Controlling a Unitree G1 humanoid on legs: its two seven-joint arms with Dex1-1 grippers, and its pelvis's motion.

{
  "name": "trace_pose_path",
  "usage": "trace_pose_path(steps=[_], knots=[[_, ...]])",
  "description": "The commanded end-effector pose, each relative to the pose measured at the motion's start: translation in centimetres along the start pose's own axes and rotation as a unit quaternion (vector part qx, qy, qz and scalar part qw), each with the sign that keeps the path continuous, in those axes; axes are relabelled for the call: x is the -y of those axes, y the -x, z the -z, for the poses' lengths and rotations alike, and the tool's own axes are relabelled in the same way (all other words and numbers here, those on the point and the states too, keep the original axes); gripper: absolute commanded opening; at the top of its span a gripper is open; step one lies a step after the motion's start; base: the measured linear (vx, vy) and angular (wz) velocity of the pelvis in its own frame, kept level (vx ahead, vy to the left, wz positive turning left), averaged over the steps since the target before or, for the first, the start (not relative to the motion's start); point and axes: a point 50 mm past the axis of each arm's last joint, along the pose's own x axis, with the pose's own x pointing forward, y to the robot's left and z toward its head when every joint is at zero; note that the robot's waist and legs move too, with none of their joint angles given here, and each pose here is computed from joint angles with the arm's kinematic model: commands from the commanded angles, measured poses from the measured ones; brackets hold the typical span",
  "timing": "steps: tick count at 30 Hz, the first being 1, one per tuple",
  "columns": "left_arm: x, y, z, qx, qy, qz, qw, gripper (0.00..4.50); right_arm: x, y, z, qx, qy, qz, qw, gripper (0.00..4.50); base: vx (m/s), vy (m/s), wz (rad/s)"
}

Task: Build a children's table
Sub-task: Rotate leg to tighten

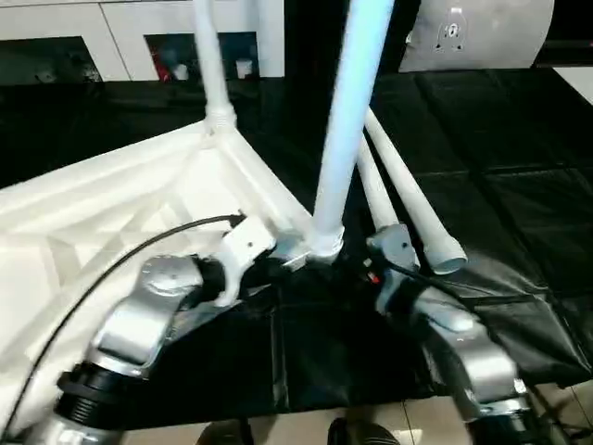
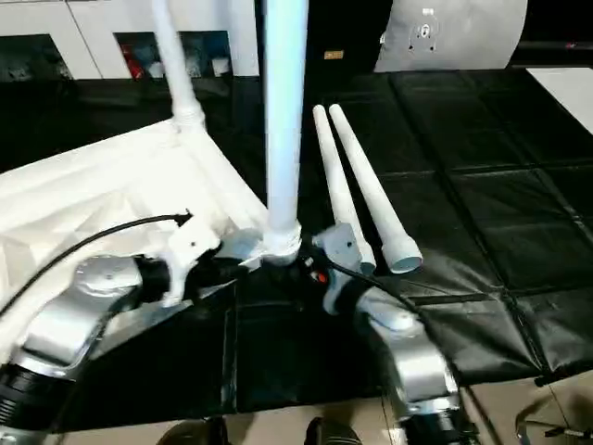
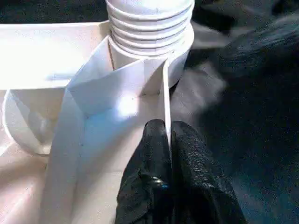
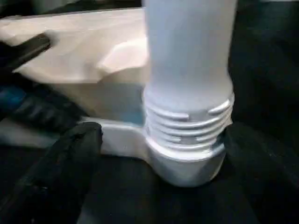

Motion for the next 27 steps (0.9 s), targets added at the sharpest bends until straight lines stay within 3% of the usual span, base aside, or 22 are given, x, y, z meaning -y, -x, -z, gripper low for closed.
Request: trace_pose_path(steps=[1,7,12,14,27], knots=[[0.3,0.2,0.3,-0.008,-0.023,0.049,0.998,0.00,-0.3,0.2,-1.5,0.021,0.024,-0.059,0.998,4.47,0.000,0.000,0.00],[0.4,1.3,0.9,-0.031,-0.061,0.151,0.986,0.00,1.3,0.9,-2.3,-0.026,0.066,-0.144,0.987,4.47,0.000,0.000,0.00],[0.6,1.6,1.1,-0.039,-0.069,0.190,0.979,0.00,1.6,0.7,-2.2,-0.046,0.083,-0.169,0.981,4.47,0.000,0.000,0.00],[0.7,1.7,1.0,-0.048,-0.089,0.233,0.967,0.00,1.5,0.5,-1.8,-0.074,0.085,-0.230,0.967,4.47,0.000,0.000,0.00],[0.6,1.2,0.8,-0.056,-0.115,0.274,0.953,0.00,1.1,-0.3,-1.6,-0.077,0.077,-0.290,0.951,3.25,0.000,0.000,0.00]])
